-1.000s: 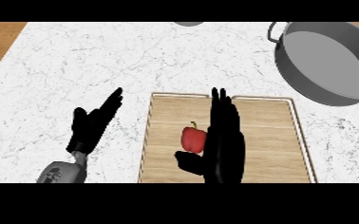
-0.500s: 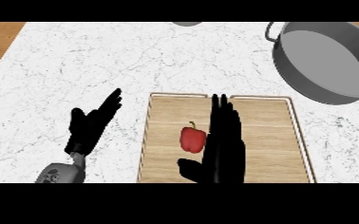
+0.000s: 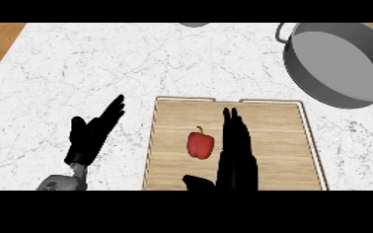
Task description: Pick the bell pepper from the tray and place it in the pot
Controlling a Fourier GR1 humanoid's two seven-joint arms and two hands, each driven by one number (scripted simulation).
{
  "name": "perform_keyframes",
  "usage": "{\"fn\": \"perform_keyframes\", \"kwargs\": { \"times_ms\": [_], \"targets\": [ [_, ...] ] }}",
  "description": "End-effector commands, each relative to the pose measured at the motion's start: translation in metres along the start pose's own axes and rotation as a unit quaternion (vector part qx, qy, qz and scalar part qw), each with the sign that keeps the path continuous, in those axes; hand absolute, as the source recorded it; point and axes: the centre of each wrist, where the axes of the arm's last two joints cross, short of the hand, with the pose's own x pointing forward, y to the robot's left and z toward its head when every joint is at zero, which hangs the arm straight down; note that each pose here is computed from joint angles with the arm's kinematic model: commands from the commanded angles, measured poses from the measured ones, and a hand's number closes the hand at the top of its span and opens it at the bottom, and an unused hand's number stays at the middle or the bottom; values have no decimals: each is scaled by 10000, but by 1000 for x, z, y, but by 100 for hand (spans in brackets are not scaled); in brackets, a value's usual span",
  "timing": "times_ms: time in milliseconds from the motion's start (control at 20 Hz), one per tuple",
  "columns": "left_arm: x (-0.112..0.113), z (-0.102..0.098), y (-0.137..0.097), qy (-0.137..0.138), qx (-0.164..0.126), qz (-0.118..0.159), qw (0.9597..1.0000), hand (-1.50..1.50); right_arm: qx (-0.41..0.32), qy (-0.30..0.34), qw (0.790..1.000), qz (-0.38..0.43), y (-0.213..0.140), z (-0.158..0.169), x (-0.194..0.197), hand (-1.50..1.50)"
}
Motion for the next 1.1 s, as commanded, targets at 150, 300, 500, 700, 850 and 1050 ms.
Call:
{"fn": "perform_keyframes", "kwargs": {
  "times_ms": [150,300,500,700,850,1050],
  "targets": [
    [-10,11,-8,66,-91,36,9999,0,-126,292,9925,-1181,-5,9,-14,-150],
    [7,-8,1,35,-12,-29,10000,0,-38,412,9896,-1378,11,-11,-17,-150],
    [-11,-1,-16,-78,-64,36,9999,0,-115,447,9863,-1581,25,-20,-41,-150],
    [3,-4,7,-68,39,-5,10000,0,-24,462,9841,-1715,53,-18,-59,-150],
    [-2,-8,11,-13,-79,-66,9999,0,426,84,9965,-712,44,-18,-83,150],
    [1,3,-4,-58,-16,-50,10000,0,225,100,9916,-1273,54,-23,-92,150]
  ]
}}
